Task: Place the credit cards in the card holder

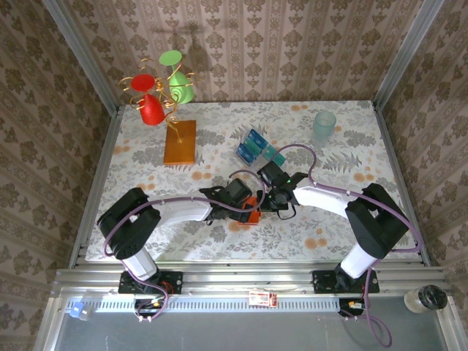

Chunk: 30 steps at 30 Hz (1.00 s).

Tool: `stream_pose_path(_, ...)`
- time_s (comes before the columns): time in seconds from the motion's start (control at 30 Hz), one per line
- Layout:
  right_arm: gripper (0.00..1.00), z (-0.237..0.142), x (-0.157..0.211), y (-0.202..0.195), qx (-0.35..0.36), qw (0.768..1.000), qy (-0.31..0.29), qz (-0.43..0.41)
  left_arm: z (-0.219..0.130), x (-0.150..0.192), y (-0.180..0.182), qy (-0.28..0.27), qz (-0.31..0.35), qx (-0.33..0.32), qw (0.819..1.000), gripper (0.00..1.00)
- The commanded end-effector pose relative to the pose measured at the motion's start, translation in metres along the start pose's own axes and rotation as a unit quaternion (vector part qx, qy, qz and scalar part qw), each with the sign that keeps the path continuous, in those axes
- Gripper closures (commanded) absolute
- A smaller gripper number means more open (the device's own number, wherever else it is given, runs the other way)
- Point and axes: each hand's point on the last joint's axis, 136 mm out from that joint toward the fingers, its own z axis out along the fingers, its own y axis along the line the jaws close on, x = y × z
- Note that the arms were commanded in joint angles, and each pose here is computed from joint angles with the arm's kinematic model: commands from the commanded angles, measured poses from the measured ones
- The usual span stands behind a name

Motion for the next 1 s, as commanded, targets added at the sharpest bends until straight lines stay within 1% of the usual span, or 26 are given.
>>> stream_pose_path(0.0,0.90,-0.009,-0.007,0.003,-0.007,1.000,-0.011,-0.002,0.013,0.032,0.014,0.052,0.021,-0.035,0.998,0.00)
stream_pose_path(0.03,0.86,-0.009,-0.007,0.003,-0.007,1.000,-0.012,-0.001,0.013,0.032,0.014,0.052,0.021,-0.034,0.998,0.00)
stream_pose_path(0.17,0.84,-0.010,-0.008,0.003,-0.007,1.000,-0.012,0.000,0.013,0.033,0.014,0.053,0.021,-0.034,0.998,0.00)
stream_pose_path(0.33,0.84,-0.009,-0.007,0.002,-0.006,1.000,-0.012,0.001,0.013,0.033,0.015,0.052,0.021,-0.034,0.998,0.00)
stream_pose_path(0.5,0.91,-0.007,-0.005,-0.001,-0.003,1.000,-0.008,0.002,0.012,0.032,0.013,0.051,0.021,-0.033,0.998,0.00)
stream_pose_path(0.67,1.00,-0.006,-0.003,-0.001,-0.009,1.000,-0.005,0.000,0.012,0.032,0.014,0.051,0.020,-0.033,0.998,0.00)
stream_pose_path(0.97,1.00,-0.003,-0.006,0.024,-0.074,0.997,-0.004,0.021,0.012,0.033,0.014,0.051,0.020,-0.033,0.998,0.00)
